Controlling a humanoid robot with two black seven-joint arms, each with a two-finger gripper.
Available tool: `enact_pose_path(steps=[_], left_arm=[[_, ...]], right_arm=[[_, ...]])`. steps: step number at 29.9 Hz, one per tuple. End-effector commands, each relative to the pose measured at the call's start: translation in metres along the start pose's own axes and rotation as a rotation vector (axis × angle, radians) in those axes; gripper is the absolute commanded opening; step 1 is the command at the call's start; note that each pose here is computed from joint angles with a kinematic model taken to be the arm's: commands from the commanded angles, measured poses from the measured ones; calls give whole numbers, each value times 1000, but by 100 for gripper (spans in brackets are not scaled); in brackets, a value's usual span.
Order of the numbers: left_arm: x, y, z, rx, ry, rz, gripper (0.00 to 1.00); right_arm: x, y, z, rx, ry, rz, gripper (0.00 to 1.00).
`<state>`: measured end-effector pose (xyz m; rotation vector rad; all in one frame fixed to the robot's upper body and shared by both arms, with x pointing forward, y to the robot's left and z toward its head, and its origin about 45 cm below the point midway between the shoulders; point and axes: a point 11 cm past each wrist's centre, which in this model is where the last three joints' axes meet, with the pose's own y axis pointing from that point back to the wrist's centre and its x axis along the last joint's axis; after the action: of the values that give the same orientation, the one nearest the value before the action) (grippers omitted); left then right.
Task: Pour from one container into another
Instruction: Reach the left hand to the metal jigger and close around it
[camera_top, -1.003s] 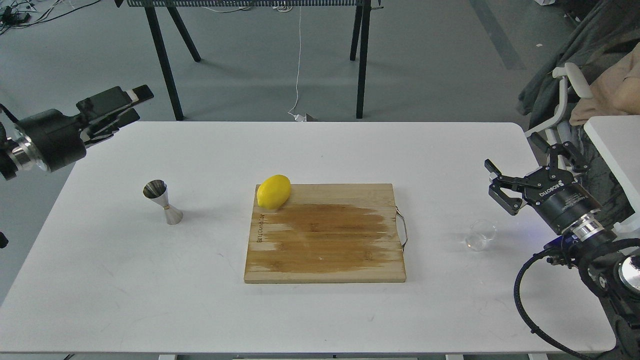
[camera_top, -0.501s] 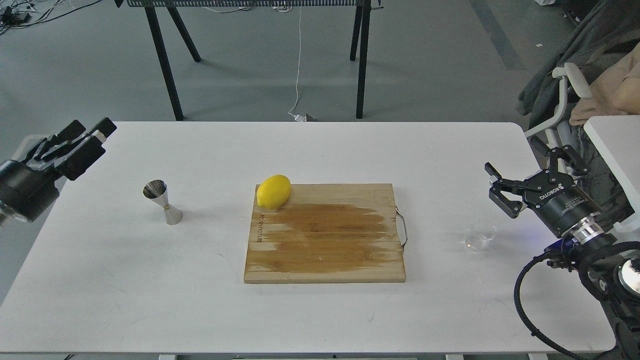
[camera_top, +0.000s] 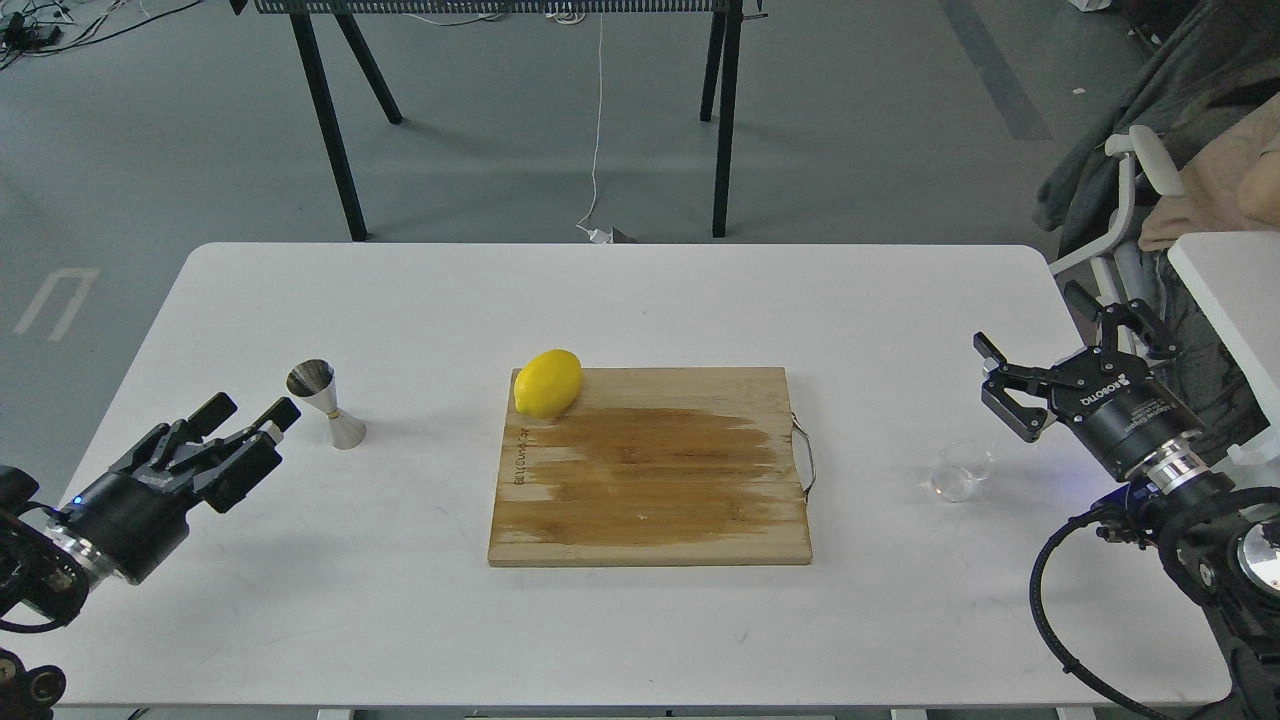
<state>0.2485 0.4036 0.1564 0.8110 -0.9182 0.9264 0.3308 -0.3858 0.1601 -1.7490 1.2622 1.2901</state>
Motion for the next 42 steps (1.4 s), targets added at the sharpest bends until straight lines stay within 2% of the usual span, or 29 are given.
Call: enact_pose_path(steps=[1,13,22,42], left_arm=[[-10,-4,4,-12,5,-4,99],[-54,-6,-17,78,13,-39,99],[-58,-21,-33,131,0,-21,99],[-77,-58,-26,138,22,-12,99]], right_arm=[[-1,-1,0,1,0,-2,99],[-4,-4,-2,1,3,-12,99],[-5,-4,-2,2,4,-13,99],[-6,-5,-3,2,5,-16,99]])
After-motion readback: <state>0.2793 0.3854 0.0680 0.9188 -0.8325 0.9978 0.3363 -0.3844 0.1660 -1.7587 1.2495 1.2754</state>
